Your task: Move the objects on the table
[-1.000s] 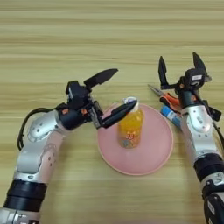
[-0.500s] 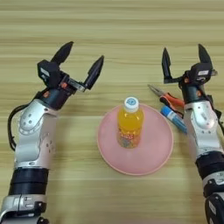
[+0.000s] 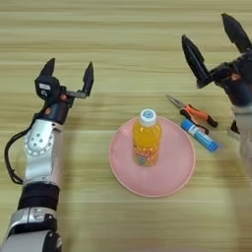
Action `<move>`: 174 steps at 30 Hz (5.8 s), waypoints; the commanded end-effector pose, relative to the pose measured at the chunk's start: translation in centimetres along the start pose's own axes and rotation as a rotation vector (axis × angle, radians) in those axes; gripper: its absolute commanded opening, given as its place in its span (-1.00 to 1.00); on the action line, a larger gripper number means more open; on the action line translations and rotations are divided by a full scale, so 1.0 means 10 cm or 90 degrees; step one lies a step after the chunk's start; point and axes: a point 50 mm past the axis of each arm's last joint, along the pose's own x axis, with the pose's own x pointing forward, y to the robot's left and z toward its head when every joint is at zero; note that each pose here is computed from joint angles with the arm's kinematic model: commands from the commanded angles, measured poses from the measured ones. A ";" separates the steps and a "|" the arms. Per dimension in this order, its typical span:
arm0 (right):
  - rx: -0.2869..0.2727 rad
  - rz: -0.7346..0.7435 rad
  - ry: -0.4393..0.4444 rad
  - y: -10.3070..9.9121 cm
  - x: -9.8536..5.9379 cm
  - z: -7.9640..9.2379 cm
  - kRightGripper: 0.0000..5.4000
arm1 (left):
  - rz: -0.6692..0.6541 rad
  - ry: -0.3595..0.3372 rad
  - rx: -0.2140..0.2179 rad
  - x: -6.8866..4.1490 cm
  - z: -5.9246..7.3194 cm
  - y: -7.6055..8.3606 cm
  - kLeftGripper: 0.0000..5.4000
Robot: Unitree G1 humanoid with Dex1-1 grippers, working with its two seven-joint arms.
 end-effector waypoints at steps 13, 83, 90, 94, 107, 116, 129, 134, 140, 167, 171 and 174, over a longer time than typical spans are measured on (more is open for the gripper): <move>0.123 0.271 0.218 0.30 -0.06 -0.31 1.00 | 0.004 -0.008 0.002 0.06 -0.04 -0.06 0.99; 0.132 0.335 0.350 0.18 -0.08 -0.37 0.32 | -0.258 -0.088 -0.086 0.01 0.31 -0.34 1.00; 0.124 0.318 0.355 0.09 -0.07 -0.29 0.32 | -0.462 -0.041 -0.126 -0.16 0.39 -0.46 1.00; 0.123 0.316 0.353 0.07 -0.05 -0.25 0.32 | -0.538 -0.013 -0.111 -0.22 0.38 -0.54 1.00; 0.117 0.327 0.334 0.09 0.07 -0.09 0.32 | -0.694 0.032 -0.080 -0.33 0.35 -0.77 1.00; 0.128 0.372 0.315 0.29 0.13 0.00 0.32 | -0.714 0.028 -0.081 -0.31 0.34 -0.87 1.00; 0.154 0.408 0.314 0.49 0.10 -0.01 0.32 | -0.727 0.024 -0.076 -0.32 0.34 -0.93 1.00; 0.156 0.416 0.313 0.54 0.10 -0.01 0.32 | -0.730 0.026 -0.077 -0.33 0.34 -0.94 1.00; 0.157 0.420 0.313 0.56 0.10 -0.01 0.32 | -0.729 0.028 -0.074 -0.33 0.34 -0.95 1.00; 0.138 0.443 0.356 0.54 -0.03 -0.08 0.32 | -0.730 0.022 -0.077 -0.33 0.35 -0.97 0.26; 0.134 0.439 0.365 0.53 -0.04 -0.12 0.32 | -0.731 0.022 -0.076 -0.33 0.35 -0.97 0.26; 0.133 0.438 0.368 0.53 -0.04 -0.14 0.32 | -0.730 0.021 -0.075 -0.33 0.35 -0.97 0.26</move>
